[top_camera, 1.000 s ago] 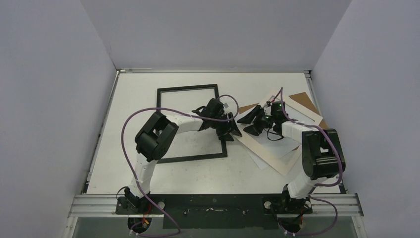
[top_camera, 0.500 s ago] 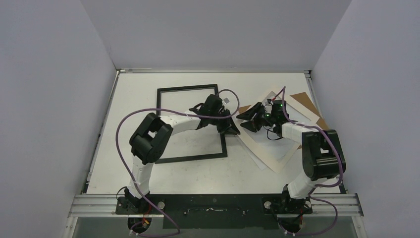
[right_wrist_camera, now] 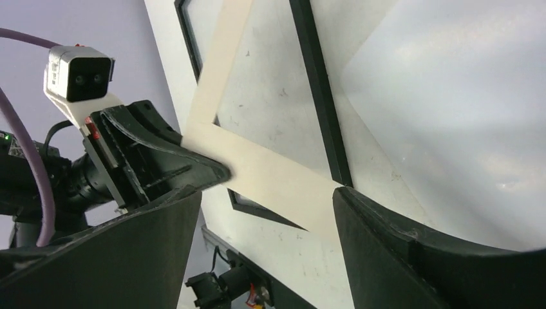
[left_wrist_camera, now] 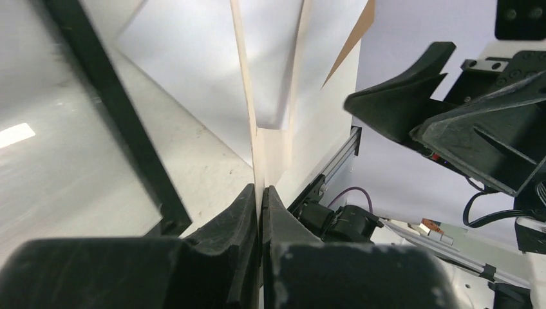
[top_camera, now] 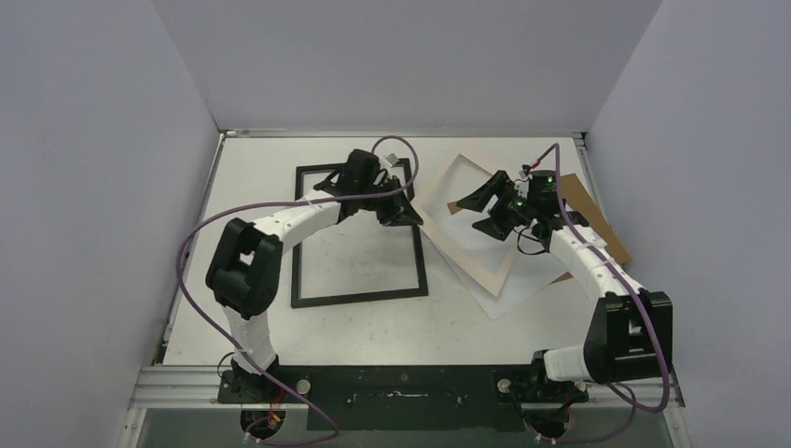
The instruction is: Put the photo into the frame
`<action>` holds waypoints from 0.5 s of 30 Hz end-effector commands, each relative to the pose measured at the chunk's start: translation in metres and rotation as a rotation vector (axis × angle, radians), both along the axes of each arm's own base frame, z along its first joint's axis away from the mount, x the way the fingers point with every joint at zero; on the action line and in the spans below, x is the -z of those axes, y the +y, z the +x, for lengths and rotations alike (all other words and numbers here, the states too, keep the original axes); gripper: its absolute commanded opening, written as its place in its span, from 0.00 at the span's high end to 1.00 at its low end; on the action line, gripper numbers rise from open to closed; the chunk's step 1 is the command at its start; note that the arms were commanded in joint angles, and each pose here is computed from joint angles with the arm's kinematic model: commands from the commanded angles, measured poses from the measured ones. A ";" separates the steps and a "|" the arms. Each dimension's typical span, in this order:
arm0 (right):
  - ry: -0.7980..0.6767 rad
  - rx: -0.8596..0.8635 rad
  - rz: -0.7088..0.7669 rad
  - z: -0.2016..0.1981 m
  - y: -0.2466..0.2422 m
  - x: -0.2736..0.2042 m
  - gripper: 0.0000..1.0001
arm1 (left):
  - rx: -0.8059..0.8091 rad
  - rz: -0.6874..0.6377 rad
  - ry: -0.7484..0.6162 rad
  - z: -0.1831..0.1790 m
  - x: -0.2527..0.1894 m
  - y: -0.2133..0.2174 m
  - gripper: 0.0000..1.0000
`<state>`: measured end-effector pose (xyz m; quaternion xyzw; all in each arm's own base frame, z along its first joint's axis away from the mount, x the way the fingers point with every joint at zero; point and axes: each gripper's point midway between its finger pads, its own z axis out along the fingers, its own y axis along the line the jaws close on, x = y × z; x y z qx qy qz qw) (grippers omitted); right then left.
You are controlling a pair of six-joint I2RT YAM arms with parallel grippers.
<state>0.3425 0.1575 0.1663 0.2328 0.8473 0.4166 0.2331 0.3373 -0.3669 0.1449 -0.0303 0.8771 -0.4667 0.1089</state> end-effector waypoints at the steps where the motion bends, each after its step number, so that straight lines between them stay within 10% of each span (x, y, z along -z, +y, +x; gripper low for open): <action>1: -0.096 0.045 -0.126 -0.001 -0.021 -0.025 0.21 | 0.014 0.006 -0.133 0.003 -0.060 0.044 1.00; 15: 0.041 0.355 -0.050 0.002 -0.041 0.016 0.00 | -0.407 -0.266 -0.042 0.011 -0.152 0.164 1.00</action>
